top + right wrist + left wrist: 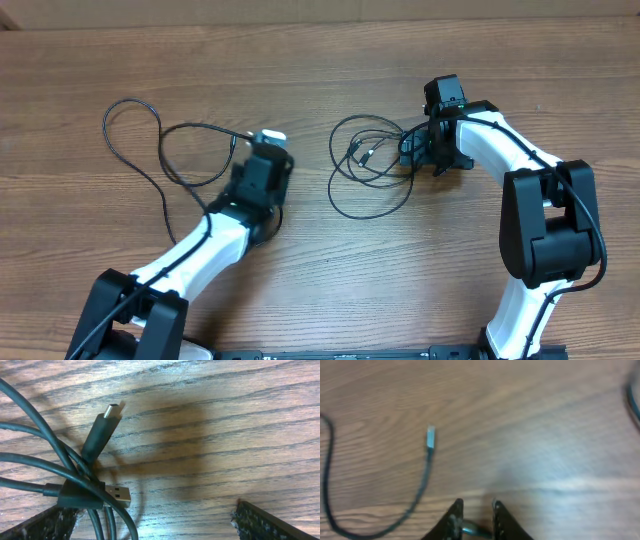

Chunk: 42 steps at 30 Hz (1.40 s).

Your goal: Untangle cables

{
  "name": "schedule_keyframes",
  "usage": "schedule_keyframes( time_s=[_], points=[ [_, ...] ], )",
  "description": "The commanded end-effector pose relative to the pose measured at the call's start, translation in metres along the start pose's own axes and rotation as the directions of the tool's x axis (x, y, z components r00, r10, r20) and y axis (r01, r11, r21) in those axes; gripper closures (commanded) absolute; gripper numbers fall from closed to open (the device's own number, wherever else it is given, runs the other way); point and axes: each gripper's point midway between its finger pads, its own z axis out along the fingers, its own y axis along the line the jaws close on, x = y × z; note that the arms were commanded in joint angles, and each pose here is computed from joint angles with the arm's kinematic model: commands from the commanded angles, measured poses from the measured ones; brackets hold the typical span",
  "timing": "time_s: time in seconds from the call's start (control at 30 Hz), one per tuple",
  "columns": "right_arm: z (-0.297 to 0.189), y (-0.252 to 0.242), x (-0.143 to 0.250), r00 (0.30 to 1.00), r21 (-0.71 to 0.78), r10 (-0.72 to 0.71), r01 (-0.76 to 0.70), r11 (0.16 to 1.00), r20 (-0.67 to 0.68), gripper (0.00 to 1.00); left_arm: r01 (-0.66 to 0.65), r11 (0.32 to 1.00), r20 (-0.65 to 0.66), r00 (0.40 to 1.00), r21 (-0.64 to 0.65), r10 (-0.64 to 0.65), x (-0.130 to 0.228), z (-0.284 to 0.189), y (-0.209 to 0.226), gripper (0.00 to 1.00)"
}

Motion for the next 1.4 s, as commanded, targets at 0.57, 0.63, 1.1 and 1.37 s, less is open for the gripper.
schedule_keyframes(
  time_s=[0.57,0.63,1.1,1.37],
  points=[
    [0.012,0.001,0.011,0.999,-0.007,0.003,-0.003,1.0,-0.042,0.0,0.243,0.926,-0.157,0.966,0.288,-0.205,0.025,0.013,0.049,0.21],
    [0.012,0.001,0.011,0.999,-0.007,0.003,-0.003,1.0,-0.042,0.0,0.236,0.92,-0.157,0.968,0.311,-0.195,0.027,0.015,0.049,0.21],
    [0.012,0.001,0.011,0.999,-0.007,0.003,-0.003,1.0,-0.042,0.0,0.246,0.913,-0.347,0.929,0.326,-0.126,0.096,0.057,0.028,0.27],
    [0.012,0.001,0.011,0.999,-0.007,0.003,-0.003,1.0,-0.042,0.0,0.289,0.899,-0.468,0.877,0.328,-0.111,0.096,0.039,0.028,0.55]
  ],
)
